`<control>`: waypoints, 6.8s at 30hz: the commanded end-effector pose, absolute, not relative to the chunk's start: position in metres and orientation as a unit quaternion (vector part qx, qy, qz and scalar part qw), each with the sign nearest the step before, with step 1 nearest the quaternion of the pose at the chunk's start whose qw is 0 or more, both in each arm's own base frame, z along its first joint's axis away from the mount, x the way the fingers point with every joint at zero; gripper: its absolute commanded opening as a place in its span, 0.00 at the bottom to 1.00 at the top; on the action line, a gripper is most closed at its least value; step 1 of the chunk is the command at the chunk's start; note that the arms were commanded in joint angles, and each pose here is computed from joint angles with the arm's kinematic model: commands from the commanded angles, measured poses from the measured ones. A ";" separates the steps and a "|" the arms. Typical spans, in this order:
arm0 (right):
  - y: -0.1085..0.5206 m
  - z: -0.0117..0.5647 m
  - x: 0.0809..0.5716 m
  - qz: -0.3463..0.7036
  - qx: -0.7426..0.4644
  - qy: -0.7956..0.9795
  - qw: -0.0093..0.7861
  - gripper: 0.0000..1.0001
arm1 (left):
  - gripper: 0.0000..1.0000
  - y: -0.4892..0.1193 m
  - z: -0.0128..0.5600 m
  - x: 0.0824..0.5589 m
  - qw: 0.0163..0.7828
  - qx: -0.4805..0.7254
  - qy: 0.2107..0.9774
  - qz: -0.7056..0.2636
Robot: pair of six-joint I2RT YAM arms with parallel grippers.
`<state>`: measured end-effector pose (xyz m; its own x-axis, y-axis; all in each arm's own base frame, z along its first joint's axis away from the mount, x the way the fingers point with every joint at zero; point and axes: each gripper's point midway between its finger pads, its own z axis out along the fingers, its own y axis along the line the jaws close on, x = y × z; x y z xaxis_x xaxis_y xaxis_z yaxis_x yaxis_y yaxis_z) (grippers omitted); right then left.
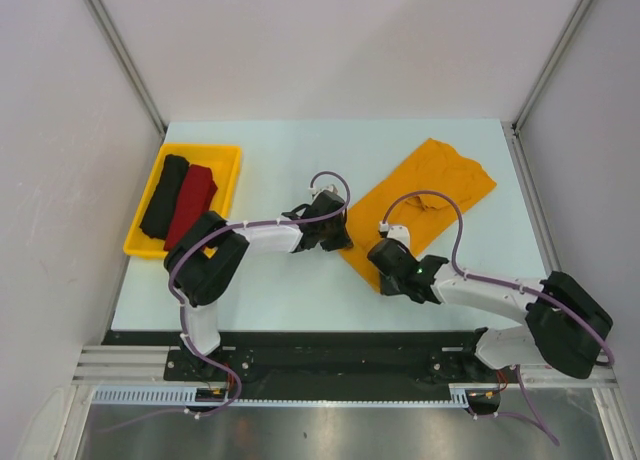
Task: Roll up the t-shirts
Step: Roll the T-shirt to the center of the board.
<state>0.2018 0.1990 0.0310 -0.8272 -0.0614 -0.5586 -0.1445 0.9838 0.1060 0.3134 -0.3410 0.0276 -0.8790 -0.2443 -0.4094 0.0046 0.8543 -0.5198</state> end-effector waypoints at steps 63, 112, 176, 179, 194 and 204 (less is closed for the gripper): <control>0.236 0.023 0.223 0.079 -0.192 0.948 0.243 0.24 | 0.48 -0.280 0.086 0.331 0.281 -0.163 0.889 -0.322; 0.309 0.036 0.141 0.361 -0.095 0.922 0.100 0.15 | 0.43 -0.207 0.054 0.311 0.271 -0.102 0.950 -0.120; 0.289 0.076 0.154 0.189 -0.191 0.895 0.355 0.59 | 0.27 -0.304 0.048 0.245 0.198 -0.056 0.961 -0.185; 0.288 0.065 0.152 0.176 -0.192 0.902 0.345 0.53 | 0.27 -0.305 0.048 0.246 0.197 -0.055 0.962 -0.183; 0.265 0.050 0.155 0.226 -0.111 0.935 0.250 0.14 | 0.53 -0.301 0.079 0.252 0.235 -0.025 0.951 -0.200; 0.256 0.037 0.153 0.286 -0.054 0.942 0.170 0.13 | 0.46 -0.294 0.109 0.242 0.271 -0.027 0.926 -0.261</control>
